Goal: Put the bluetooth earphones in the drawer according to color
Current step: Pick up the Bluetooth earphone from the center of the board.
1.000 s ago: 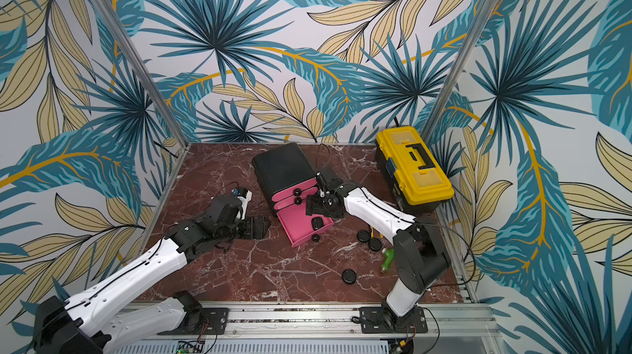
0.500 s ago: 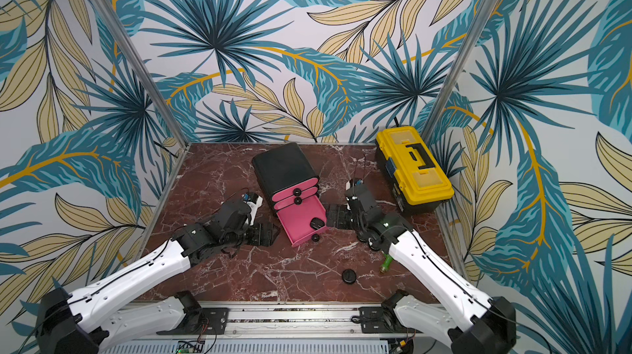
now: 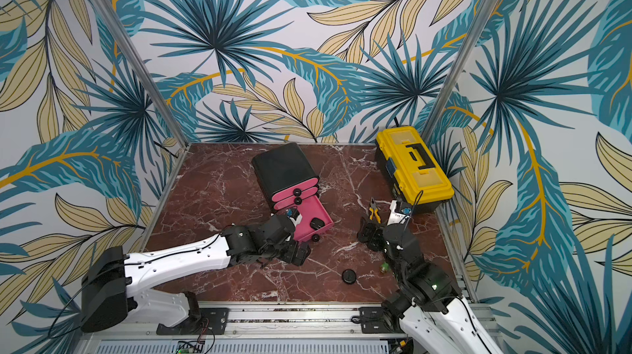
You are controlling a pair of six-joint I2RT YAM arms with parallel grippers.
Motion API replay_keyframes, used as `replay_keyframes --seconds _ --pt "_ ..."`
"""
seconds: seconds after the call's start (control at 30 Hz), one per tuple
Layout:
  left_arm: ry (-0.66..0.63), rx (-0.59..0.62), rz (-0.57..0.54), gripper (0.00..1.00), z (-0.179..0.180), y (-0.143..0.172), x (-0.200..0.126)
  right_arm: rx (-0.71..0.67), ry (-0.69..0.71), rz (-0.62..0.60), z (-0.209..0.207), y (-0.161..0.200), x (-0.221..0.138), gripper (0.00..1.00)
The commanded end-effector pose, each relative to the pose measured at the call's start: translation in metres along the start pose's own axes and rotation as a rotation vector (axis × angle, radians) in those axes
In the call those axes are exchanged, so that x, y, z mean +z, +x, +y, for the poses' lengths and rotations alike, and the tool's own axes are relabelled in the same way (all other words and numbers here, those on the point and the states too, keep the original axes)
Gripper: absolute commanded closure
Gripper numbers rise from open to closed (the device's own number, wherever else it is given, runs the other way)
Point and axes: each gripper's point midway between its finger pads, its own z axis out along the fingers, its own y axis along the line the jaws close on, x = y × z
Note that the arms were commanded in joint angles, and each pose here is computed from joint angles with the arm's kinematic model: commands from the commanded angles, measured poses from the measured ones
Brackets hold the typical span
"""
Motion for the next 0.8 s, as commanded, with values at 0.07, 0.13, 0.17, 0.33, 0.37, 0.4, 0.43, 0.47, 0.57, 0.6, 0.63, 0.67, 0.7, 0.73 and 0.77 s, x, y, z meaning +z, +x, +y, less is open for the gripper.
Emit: replay_keyframes --seconds 0.07,0.13,0.17,0.33,0.37,0.4,0.43,0.47,0.57,0.6,0.63,0.67,0.7,0.73,0.77 --pt "0.051 0.068 -0.018 0.0 -0.052 -0.014 0.013 0.033 0.097 -0.103 -0.031 -0.008 -0.014 0.01" --pt "0.05 0.098 0.006 0.0 -0.065 -0.01 0.022 0.039 0.104 -0.124 -0.035 -0.01 -0.018 0.0" --pt "0.049 0.117 0.017 0.0 -0.073 -0.008 0.027 0.041 0.108 -0.131 -0.037 -0.011 -0.02 0.0" --pt "0.026 0.199 0.079 0.0 -0.098 0.007 0.048 0.037 0.126 -0.133 -0.041 -0.011 -0.022 0.0" --pt "0.016 0.215 0.096 0.0 -0.101 0.01 0.053 0.037 0.129 -0.131 -0.041 -0.01 -0.021 0.01" --pt "0.009 0.234 0.109 0.0 -0.106 0.013 0.058 0.039 0.13 -0.129 -0.042 -0.009 -0.021 0.0" --pt "0.0 0.253 0.126 0.0 -0.11 0.016 0.063 0.04 0.132 -0.129 -0.042 -0.009 -0.021 0.01" --pt "-0.006 0.268 0.141 0.0 -0.113 0.019 0.067 0.04 0.131 -0.127 -0.042 -0.009 -0.021 0.01" --pt "-0.057 0.314 0.157 0.0 -0.116 0.023 0.08 0.047 0.133 -0.127 -0.042 -0.009 -0.021 0.01" --pt "-0.068 0.323 0.164 0.0 -0.117 0.025 0.084 0.05 0.134 -0.128 -0.043 -0.009 -0.021 0.01" --pt "-0.075 0.332 0.17 0.0 -0.118 0.025 0.088 0.05 0.135 -0.128 -0.043 -0.008 -0.021 0.0" --pt "-0.081 0.336 0.176 0.0 -0.118 0.027 0.091 0.05 0.134 -0.127 -0.043 -0.008 -0.021 0.01" --pt "-0.085 0.342 0.183 0.0 -0.118 0.028 0.095 0.052 0.133 -0.127 -0.043 -0.008 -0.021 0.01" --pt "-0.089 0.346 0.188 0.0 -0.118 0.029 0.099 0.054 0.132 -0.125 -0.043 -0.008 -0.021 0.0" --pt "-0.091 0.35 0.191 0.0 -0.119 0.031 0.102 0.056 0.132 -0.125 -0.043 -0.007 -0.021 0.01"
